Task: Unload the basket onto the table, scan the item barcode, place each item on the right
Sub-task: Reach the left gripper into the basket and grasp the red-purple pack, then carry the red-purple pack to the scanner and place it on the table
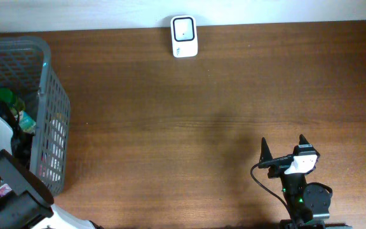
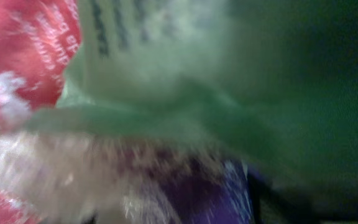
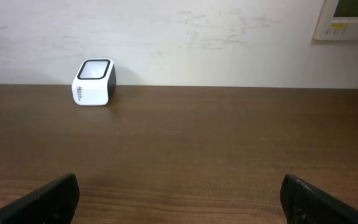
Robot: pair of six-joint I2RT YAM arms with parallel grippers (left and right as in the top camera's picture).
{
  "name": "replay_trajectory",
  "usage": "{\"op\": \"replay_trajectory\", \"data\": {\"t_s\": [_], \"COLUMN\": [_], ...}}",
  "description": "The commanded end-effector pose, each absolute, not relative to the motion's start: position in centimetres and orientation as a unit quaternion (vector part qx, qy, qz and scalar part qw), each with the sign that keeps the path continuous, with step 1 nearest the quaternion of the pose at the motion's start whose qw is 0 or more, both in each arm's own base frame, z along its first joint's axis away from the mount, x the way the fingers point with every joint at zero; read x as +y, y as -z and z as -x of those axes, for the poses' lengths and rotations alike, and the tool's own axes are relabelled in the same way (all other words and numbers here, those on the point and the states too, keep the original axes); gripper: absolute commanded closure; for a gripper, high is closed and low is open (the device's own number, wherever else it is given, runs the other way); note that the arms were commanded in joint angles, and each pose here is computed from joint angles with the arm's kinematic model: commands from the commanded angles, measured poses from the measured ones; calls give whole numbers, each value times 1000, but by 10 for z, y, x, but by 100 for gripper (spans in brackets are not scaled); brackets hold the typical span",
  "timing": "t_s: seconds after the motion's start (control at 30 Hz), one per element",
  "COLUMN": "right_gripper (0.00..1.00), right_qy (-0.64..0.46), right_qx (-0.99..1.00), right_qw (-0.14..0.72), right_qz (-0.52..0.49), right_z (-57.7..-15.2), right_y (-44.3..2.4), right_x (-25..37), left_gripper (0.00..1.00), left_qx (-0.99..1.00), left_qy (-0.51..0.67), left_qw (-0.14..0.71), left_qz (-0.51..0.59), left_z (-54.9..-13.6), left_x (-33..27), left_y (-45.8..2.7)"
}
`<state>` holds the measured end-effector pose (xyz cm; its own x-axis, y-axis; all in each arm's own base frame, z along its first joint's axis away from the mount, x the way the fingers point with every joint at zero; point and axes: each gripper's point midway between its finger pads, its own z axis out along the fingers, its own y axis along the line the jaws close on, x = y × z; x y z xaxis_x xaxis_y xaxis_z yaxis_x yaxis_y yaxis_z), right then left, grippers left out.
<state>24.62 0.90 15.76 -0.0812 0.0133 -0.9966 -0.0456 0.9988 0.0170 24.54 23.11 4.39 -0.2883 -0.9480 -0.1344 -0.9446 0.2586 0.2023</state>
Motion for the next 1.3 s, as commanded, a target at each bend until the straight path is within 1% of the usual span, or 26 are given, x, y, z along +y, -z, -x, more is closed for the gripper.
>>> {"op": "replay_trajectory", "data": {"t_s": [0.0,0.03,0.1,0.17,0.23,0.3,0.37,0.47,0.5,0.57,0.63,0.7,0.77,0.83,0.87,0.9,0.93,0.97,1.0,1.03,1.07,1.13,1.17,1.2,1.23,1.27], "right_gripper": [2,1,2,1,1,1,1,1,1,1,2,1,2,1,1,2,2,1,1,1,2,2,1,2,2,1], "right_qy": [-19,-19,-19,-19,-19,-19,-19,-19,-19,-19,-19,-19,-19,-19,-19,-19,-19,-19,-19,-19,-19,-19,-19,-19,-19,-19], "right_qx": [736,736,736,736,736,736,736,736,736,736,736,736,736,736,736,736,736,736,736,736,736,736,736,736,736,736], "right_qw": [676,676,676,676,676,676,676,676,676,676,676,676,676,676,676,676,676,676,676,676,676,676,676,676,676,676], "right_qz": [13,13,13,13,13,13,13,13,13,13,13,13,13,13,13,13,13,13,13,13,13,13,13,13,13,13], "right_z": [-246,-246,-246,-246,-246,-246,-246,-246,-246,-246,-246,-246,-246,-246,-246,-246,-246,-246,-246,-246,-246,-246,-246,-246,-246,-246], "right_y": [-154,-154,-154,-154,-154,-154,-154,-154,-154,-154,-154,-154,-154,-154,-154,-154,-154,-154,-154,-154,-154,-154,-154,-154,-154,-154], "right_x": [9,9,9,9,9,9,9,9,9,9,9,9,9,9,9,9,9,9,9,9,9,9,9,9,9,9], "left_gripper": [100,100,100,100,100,100,100,100,100,100,100,100,100,100,100,100,100,100,100,100,100,100,100,100,100,98], "left_qx": [-792,-792,-792,-791,-789,-781,-761,-747,-738,-721,-697,-697,-715,-735,-746,-765,-772,-796,-825,-846,-877,-906,-914,-921,-927,-931], "left_qy": [122,122,120,102,71,63,49,-12,-63,-139,-227,-262,-302,-309,-314,-328,-333,-322,-297,-269,-226,-189,-188,-182,-175,-171], "left_qw": [47,50,38,0,-66,-148,-256,-355,-420,-515,-614,-626,-607,-597,-584,-554,-540,-509,-478,-455,-415,-357,-332,-306,-288,-272], "left_qz": [-596,-596,-598,-603,-607,-603,-594,-562,-524,-442,-292,-232,-171,-94,-65,1,32,56,56,73,85,122,140,158,166,174], "left_z": [-232,-232,-241,-257,-274,-281,-281,-288,-291,-290,-280,-278,-285,-301,-311,-328,-336,-357,-374,-386,-400,-410,-411,-417,-423,-426], "left_x": [224,224,229,234,234,236,232,209,188,148,87,55,12,-20,-36,-72,-89,-116,-133,-150,-176,-223,-245,-271,-286,-298], "left_y": [-32,-35,-66,-119,-175,-230,-289,-343,-382,-445,-523,-539,-539,-533,-525,-508,-498,-470,-439,-412,-369,-308,-283,-248,-219,-196]}}
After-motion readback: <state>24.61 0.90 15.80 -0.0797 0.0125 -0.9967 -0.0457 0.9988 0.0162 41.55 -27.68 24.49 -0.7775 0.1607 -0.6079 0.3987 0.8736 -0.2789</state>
